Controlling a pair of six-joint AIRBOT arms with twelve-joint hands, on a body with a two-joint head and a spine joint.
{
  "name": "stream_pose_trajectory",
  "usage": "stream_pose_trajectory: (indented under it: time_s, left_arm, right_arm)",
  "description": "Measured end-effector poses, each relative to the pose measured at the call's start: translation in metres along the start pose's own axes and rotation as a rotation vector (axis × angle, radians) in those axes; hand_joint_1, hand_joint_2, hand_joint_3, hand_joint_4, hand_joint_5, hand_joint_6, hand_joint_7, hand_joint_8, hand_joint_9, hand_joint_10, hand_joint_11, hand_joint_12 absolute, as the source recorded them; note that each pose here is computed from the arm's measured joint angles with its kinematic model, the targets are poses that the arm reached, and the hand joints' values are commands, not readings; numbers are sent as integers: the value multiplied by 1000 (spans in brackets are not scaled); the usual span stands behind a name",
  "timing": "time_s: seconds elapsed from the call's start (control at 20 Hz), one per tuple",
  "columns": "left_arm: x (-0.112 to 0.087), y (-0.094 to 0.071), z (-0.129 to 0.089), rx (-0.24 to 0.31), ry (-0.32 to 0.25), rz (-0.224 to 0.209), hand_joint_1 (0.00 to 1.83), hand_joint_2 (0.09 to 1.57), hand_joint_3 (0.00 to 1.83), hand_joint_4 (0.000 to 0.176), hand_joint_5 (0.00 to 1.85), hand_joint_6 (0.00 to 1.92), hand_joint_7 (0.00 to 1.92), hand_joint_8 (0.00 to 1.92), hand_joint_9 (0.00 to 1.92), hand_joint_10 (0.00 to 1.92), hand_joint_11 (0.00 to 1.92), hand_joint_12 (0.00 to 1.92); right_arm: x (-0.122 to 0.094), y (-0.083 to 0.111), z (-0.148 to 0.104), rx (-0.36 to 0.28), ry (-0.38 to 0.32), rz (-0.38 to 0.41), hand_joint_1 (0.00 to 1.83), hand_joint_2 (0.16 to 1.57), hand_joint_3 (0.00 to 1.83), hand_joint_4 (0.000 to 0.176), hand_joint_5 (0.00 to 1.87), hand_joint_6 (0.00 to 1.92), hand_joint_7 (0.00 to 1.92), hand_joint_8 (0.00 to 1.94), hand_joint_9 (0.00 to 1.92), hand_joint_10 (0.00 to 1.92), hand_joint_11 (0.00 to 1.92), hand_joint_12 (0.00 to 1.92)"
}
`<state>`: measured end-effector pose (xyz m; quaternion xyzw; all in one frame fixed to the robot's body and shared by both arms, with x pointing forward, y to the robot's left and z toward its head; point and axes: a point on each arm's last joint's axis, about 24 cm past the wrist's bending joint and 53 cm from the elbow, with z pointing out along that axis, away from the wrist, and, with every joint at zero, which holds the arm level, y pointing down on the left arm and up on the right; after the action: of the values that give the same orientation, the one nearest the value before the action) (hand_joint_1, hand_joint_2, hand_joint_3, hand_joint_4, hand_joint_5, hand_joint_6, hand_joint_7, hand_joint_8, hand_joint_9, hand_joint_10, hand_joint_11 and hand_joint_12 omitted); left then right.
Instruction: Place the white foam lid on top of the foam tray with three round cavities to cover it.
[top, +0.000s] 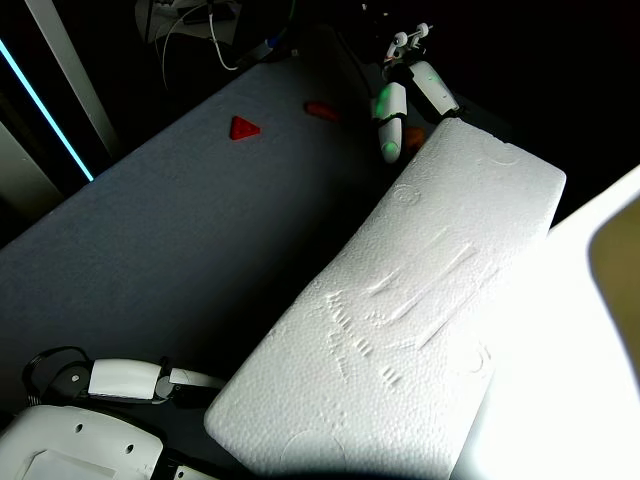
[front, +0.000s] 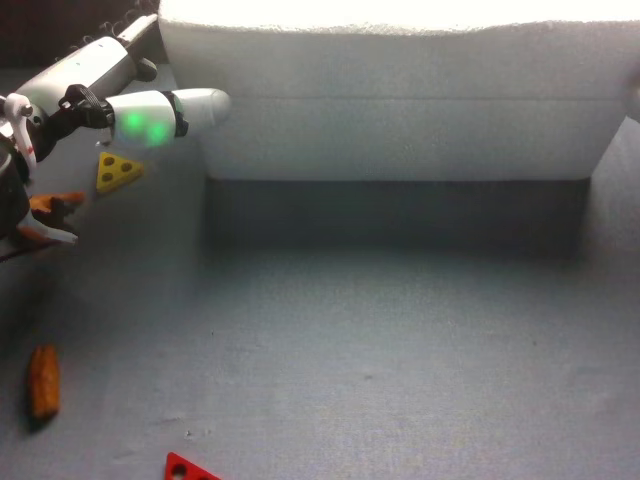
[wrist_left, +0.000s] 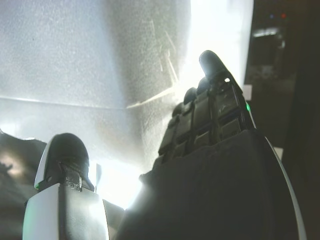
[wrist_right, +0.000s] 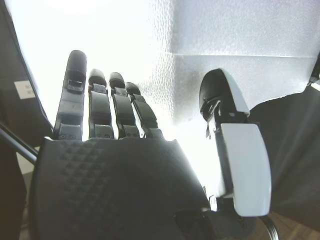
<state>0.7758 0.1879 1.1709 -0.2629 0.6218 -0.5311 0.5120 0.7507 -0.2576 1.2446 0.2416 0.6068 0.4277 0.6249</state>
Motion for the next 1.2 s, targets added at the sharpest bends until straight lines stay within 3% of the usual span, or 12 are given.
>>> stream_pose_trajectory:
  time_s: [0.15,0.25,0.3,0.45,0.5,0.6,0.7,0.75,0.8,0.9,1.05,1.2]
  left_arm:
    - [-1,5,-3,-13,3,5,373,1080,1,9,0,0,0,0,0,0,0,715]
    - [-2,9,-6,-22,3,13,357,1080,0,12,0,0,0,0,0,0,0,642]
    - [-2,12,-7,-33,5,13,381,1078,0,3,0,0,0,0,0,0,0,636]
    - [-3,15,-11,-42,5,15,369,1077,0,10,0,0,0,0,0,0,0,716]
    - [-5,16,-13,-44,2,14,390,1097,3,3,5,1,0,0,0,0,0,707]
    - [-9,17,-20,-44,-2,20,382,1124,3,12,7,0,0,0,0,0,0,609]
    - [-11,14,-25,-35,-4,28,391,1135,2,12,1,0,0,0,0,0,0,557]
    - [-11,13,-27,-29,-4,34,420,1146,3,0,8,3,0,0,0,0,0,503]
    - [-13,12,-31,-25,-8,33,430,1147,1,6,16,2,0,0,0,0,0,434]
    - [-12,13,-39,-18,-3,39,435,1146,0,0,22,1,0,0,0,0,0,455]
    - [-9,7,-53,1,9,51,448,1149,1,1,36,0,0,0,0,0,0,334]
    - [-8,-1,-63,37,18,64,446,1167,1,0,51,2,0,0,0,0,0,358]
  right_arm:
    - [2,-9,-3,32,15,-9,510,1248,4,0,0,0,0,0,0,0,0,0]
    - [1,-15,-7,47,18,-25,500,1249,3,0,0,0,0,0,0,0,0,0]
    - [-3,-18,-9,55,13,-29,505,1248,2,0,0,0,0,0,0,0,0,0]
    - [-11,-24,-14,71,-4,-31,479,1239,0,0,0,0,0,0,0,0,10,5]
    - [-13,-27,-16,78,-7,-34,465,1245,2,0,0,0,0,0,0,0,34,20]
    - [-14,-30,-22,90,-3,-38,472,1261,7,0,0,0,0,0,0,0,11,15]
    - [-12,-30,-28,88,2,-50,473,1273,11,0,0,0,0,0,0,0,2,13]
    - [-9,-29,-30,85,10,-56,498,1275,7,0,0,0,0,0,0,0,0,13]
    - [-6,-30,-33,85,15,-59,506,1278,7,0,0,0,0,0,0,0,0,2]
    - [-1,-31,-40,85,29,-73,499,1280,6,0,0,0,0,0,0,0,0,0]
    - [5,-29,-54,75,53,-107,493,1254,0,0,0,0,0,0,0,0,0,0]
    - [11,-21,-64,44,65,-125,459,1254,0,0,0,0,0,0,0,0,30,15]
